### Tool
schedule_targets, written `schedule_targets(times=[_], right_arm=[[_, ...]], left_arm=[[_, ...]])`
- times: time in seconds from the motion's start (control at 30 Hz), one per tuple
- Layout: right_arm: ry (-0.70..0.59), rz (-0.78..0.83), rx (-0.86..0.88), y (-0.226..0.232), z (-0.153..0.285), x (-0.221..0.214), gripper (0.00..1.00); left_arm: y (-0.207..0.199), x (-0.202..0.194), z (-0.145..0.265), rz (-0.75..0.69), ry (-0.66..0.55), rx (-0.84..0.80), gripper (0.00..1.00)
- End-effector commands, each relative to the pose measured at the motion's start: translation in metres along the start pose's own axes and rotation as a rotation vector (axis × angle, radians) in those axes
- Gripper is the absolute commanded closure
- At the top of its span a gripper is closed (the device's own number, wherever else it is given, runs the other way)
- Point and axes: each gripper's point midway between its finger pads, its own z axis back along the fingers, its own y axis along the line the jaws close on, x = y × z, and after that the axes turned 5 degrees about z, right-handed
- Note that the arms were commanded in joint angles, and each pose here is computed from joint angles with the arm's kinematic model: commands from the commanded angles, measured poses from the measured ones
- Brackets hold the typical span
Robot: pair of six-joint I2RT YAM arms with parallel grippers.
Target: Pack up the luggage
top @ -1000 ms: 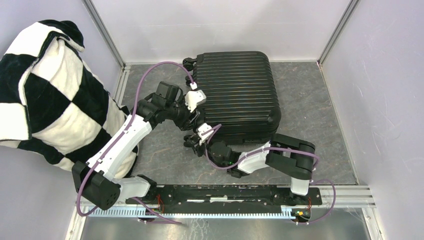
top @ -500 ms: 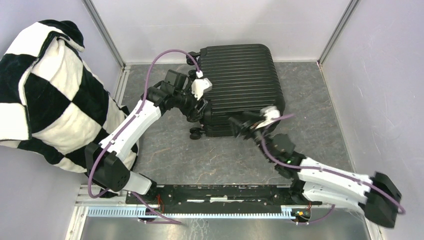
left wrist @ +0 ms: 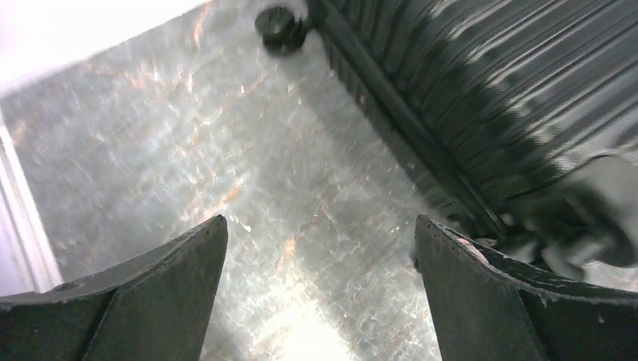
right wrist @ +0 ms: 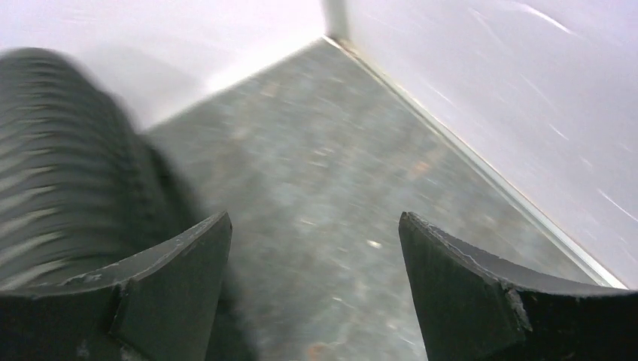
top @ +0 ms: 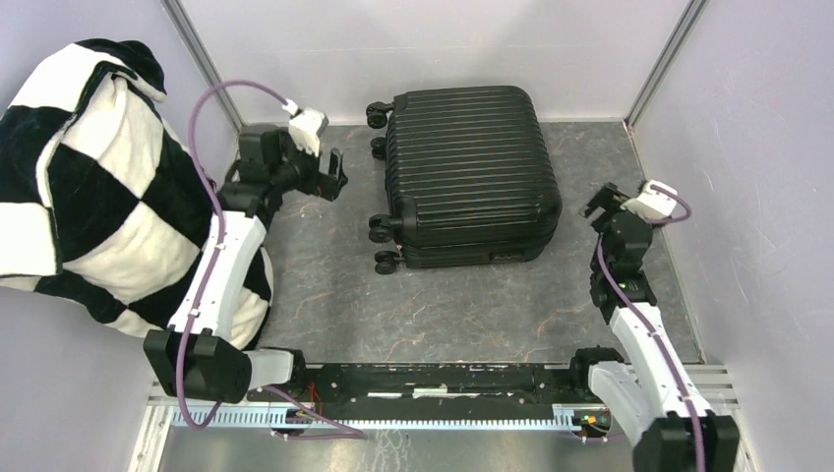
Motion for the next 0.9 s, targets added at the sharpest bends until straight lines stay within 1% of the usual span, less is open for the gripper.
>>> schedule_targets(times=[0.0,0.07,0.17,0.3,0.43,0.57,0.63,0.67,0.7,0.8,0.87], right_arm=[[0.135,-0.059,-0.155,-0.059,-0.012,-0.057,0.11],[0.177,-0.048,-0.226,-0.082,-0.014,-0.078,0.11],[0.22,0.013,-0.281,-0.1,-0.01,-0.103,0.11],[0.184,0.059,-0.317,-0.116,0.005,-0.125,0.1],[0.175,0.114,-0.325,-0.123,0.015,-0.142,0.07],[0.152,0.18,-0.291,-0.119,0.02,-0.149,0.06],[0.126,0.203,-0.253,-0.113,0.021,-0.151,0.03],[0.105,0.201,-0.241,-0.11,0.02,-0.148,0.02],[0.097,0.208,-0.226,-0.106,0.019,-0.148,0.02],[0.099,0.247,-0.183,-0.099,0.022,-0.158,0.02],[0.097,0.282,-0.141,-0.089,0.019,-0.159,0.02]], left_arm=[[0.023,-0.049,-0.03,0.114,-0.001,0.147,0.0],[0.028,-0.071,-0.037,0.129,-0.008,0.18,0.0],[0.025,-0.099,-0.045,0.153,-0.025,0.178,0.0],[0.02,-0.142,-0.059,0.176,-0.033,0.16,0.0],[0.03,-0.182,-0.074,0.186,-0.015,0.218,0.0],[0.04,-0.203,-0.081,0.145,0.001,0.26,0.0],[0.042,-0.212,-0.083,0.133,-0.033,0.278,0.0],[0.043,-0.209,-0.084,0.126,-0.059,0.279,0.0],[0.043,-0.21,-0.085,0.135,-0.046,0.28,0.0],[0.05,-0.206,-0.088,0.146,-0.071,0.309,0.0],[0.056,-0.201,-0.087,0.128,-0.094,0.342,0.0]])
